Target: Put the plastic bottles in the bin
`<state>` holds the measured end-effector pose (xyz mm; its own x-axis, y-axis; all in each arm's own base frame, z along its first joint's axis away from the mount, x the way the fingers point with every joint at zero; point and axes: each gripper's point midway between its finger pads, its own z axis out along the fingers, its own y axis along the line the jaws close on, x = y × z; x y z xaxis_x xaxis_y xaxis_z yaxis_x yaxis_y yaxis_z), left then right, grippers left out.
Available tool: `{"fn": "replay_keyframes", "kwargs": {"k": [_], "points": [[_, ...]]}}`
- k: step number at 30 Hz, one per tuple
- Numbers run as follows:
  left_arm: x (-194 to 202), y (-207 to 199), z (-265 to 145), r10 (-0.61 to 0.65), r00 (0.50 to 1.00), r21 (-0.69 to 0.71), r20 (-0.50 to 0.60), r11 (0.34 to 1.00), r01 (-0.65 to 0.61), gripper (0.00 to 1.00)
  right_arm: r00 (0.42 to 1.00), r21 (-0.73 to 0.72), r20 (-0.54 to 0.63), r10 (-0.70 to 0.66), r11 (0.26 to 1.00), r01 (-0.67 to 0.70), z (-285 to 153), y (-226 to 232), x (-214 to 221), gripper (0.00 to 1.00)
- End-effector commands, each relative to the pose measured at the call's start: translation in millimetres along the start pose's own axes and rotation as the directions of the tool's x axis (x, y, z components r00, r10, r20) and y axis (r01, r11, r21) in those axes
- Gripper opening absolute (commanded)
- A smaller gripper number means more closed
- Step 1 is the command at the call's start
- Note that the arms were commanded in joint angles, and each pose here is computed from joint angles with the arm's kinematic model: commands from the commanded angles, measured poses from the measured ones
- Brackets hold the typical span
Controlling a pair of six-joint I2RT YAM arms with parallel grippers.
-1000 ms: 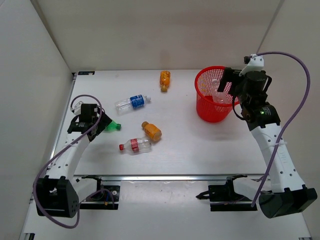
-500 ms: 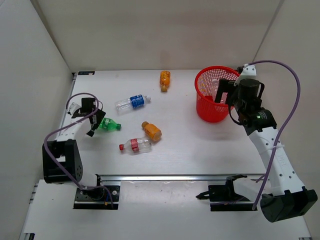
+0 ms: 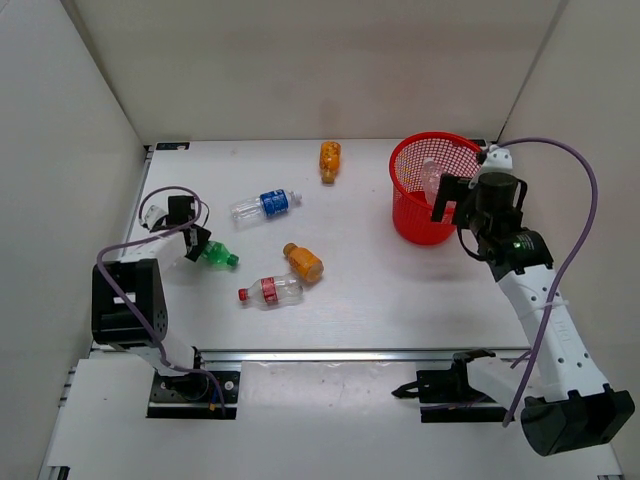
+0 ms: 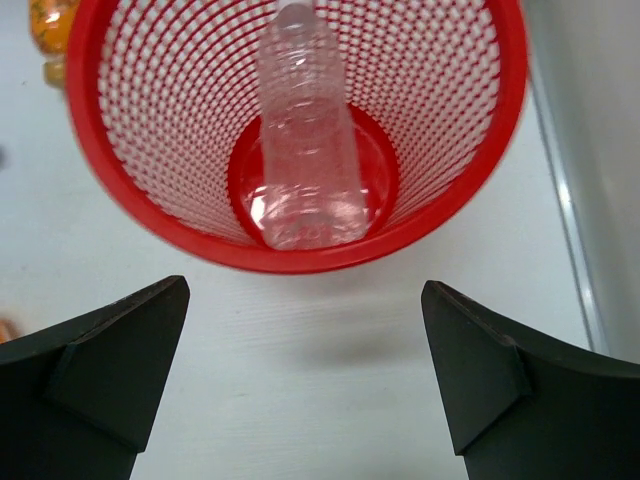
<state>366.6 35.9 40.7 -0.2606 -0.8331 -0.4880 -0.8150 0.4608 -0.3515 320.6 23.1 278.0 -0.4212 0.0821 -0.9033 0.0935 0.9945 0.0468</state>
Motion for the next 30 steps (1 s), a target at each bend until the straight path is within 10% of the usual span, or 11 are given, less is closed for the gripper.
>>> {"fn": "replay_keyframes", "kwargs": {"k": [1, 10, 16, 21, 30], "points": [[-9.1, -8.7, -17.7, 0.026, 0.999, 0.068, 0.030, 0.997, -0.028, 0.32, 1.000, -0.117, 0.006, -0.025, 0.993, 0.025, -10.7, 27.2, 8.6, 0.99], [-4.5, -72.2, -146.6, 0.191, 0.974, 0.436, 0.126, 0.871, -0.227, 0.19, 0.984, -0.582, 0.126, -0.129, 0.793, 0.179, -54.0, 148.5, 19.3, 0.99], [86.4, -138.6, -254.2, 0.364, 0.931, 0.877, 0.025, 0.440, -0.195, 0.23, 0.980, -0.892, 0.122, -0.157, 0.416, 0.177, -97.0, 247.7, 52.6, 0.99], [138.7, -149.5, -316.1, 0.519, 0.855, 0.982, -0.017, 0.171, -0.085, 0.24, 0.977, -0.944, 0.140, -0.159, 0.277, 0.180, -112.7, 283.7, 57.4, 0.99], [175.3, -135.6, -351.9, 0.607, 0.794, 1.000, -0.022, -0.004, 0.030, 0.32, 0.999, -0.981, 0.031, -0.016, 0.190, 0.034, -108.3, 298.1, 51.9, 0.99]]}}
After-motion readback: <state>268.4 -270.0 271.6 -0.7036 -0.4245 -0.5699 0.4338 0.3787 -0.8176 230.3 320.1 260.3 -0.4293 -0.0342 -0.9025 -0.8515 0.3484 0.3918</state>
